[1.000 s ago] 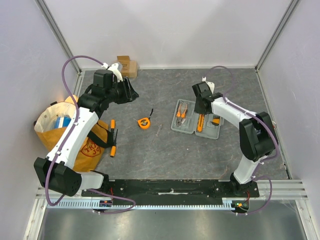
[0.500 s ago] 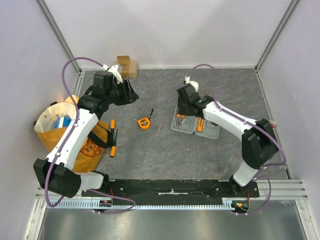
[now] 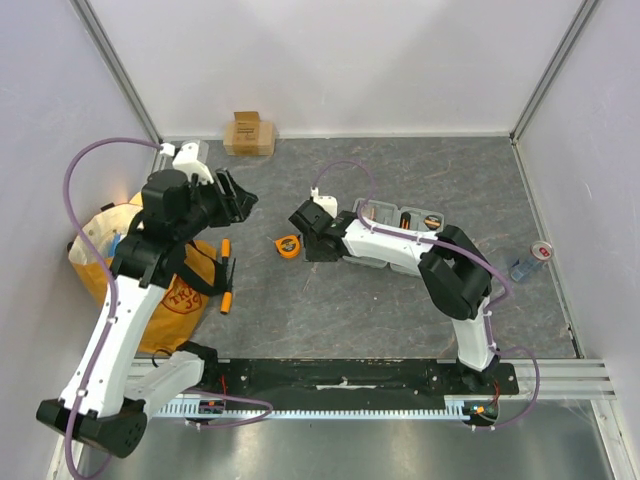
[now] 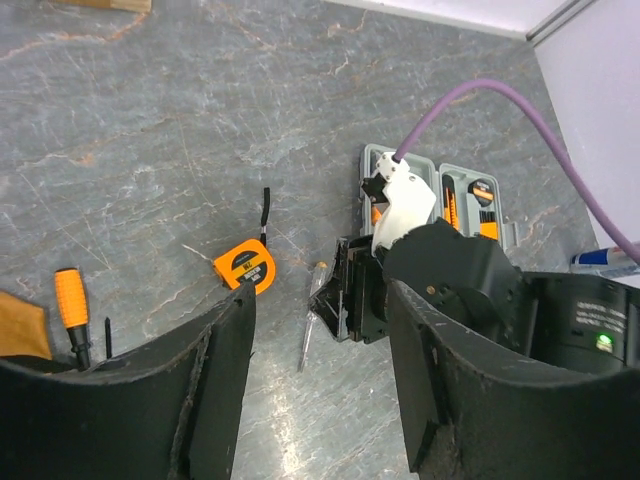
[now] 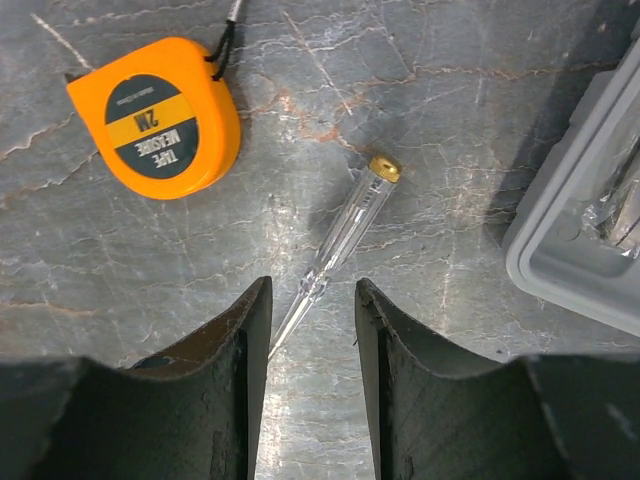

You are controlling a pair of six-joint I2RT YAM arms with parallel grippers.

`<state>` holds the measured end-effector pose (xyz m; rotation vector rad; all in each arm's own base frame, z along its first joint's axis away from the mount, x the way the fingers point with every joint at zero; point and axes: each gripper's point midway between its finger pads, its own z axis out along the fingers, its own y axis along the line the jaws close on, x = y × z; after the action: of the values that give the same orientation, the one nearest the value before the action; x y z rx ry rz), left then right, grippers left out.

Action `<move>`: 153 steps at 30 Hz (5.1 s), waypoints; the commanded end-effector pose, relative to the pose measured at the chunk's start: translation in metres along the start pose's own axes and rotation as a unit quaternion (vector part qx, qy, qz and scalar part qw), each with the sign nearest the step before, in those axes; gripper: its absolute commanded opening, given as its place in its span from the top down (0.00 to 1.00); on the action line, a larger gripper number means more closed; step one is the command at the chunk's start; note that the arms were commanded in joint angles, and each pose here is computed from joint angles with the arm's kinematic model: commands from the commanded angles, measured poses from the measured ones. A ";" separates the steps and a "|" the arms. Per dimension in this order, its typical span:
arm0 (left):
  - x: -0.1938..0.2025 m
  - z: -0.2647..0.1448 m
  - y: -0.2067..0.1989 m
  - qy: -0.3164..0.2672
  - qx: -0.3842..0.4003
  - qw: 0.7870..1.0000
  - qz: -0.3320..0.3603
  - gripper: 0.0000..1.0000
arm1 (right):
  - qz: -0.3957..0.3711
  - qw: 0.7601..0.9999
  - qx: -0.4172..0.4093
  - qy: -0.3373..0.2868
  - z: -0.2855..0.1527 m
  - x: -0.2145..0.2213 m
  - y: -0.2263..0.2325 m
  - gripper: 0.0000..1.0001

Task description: Pack the tool kit

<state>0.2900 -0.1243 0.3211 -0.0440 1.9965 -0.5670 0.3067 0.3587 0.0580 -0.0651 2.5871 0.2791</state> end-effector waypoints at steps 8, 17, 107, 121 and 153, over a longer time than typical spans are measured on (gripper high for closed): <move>-0.017 -0.036 0.006 -0.060 -0.024 0.998 0.012 0.37 | 0.044 0.997 0.058 -0.006 0.030 0.000 -0.008 0.62; -0.025 -0.035 0.000 -0.057 -0.017 0.998 0.007 0.37 | 0.029 0.997 0.069 -0.018 0.031 -0.005 -0.013 0.83; -0.020 0.027 0.000 -0.008 -0.011 1.000 -0.001 0.40 | 0.060 0.972 0.220 -0.062 -0.030 -0.073 -0.266 0.87; -0.016 0.029 0.000 -0.002 -0.010 1.000 -0.001 0.40 | 0.061 0.973 0.224 -0.020 -0.014 -0.050 -0.271 0.95; -0.011 0.029 0.003 0.004 -0.015 1.000 -0.004 0.40 | 0.134 0.964 0.211 0.091 0.022 0.046 -0.303 1.00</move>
<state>0.3195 -0.1272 0.3058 -0.0714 2.0508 -0.5227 0.3776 0.0872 0.0252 0.4199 2.4956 -0.0627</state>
